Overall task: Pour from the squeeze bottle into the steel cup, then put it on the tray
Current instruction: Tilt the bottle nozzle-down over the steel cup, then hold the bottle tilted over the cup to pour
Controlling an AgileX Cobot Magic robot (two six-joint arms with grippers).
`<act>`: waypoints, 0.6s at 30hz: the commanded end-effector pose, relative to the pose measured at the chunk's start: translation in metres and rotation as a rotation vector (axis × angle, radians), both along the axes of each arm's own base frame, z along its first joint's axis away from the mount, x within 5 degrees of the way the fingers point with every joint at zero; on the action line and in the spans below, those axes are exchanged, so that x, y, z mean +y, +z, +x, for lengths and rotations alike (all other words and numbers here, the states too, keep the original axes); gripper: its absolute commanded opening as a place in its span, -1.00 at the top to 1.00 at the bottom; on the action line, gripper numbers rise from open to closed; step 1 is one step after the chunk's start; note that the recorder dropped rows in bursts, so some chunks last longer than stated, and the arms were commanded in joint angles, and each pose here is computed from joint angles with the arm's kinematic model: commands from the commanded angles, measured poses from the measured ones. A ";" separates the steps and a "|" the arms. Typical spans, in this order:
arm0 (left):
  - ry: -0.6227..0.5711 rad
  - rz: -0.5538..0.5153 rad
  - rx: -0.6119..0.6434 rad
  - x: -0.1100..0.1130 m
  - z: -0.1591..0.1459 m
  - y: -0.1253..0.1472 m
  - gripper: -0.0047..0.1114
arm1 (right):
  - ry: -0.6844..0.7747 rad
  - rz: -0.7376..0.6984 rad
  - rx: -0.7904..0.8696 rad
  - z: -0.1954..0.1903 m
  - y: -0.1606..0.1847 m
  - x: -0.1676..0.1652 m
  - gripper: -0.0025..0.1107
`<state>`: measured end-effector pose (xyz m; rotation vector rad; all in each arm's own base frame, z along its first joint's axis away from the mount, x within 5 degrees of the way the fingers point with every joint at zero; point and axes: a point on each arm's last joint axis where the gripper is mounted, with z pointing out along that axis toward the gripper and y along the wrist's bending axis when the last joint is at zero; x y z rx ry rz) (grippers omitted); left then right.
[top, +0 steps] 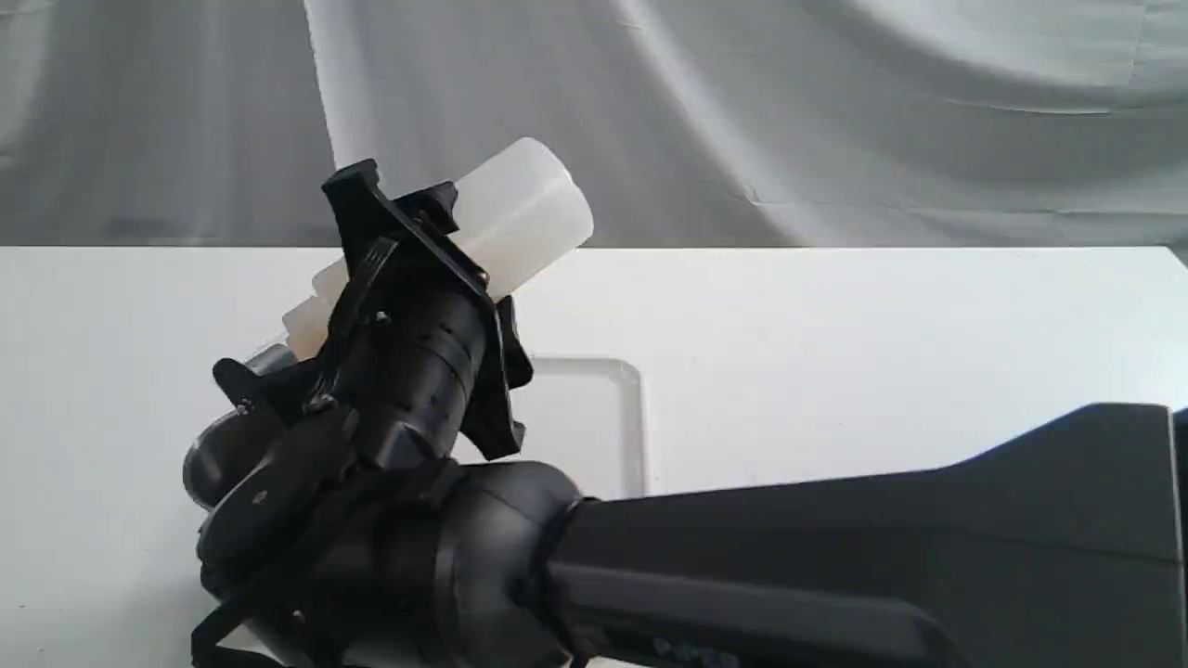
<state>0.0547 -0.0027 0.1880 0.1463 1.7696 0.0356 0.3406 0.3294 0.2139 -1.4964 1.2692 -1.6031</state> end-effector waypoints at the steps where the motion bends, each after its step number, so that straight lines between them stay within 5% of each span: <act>1: -0.003 -0.002 -0.007 0.000 0.000 -0.001 0.78 | 0.006 -0.038 -0.056 -0.001 0.012 0.001 0.22; 18: -0.003 -0.002 -0.007 0.000 0.000 -0.001 0.78 | 0.017 -0.119 -0.050 -0.001 0.013 0.002 0.22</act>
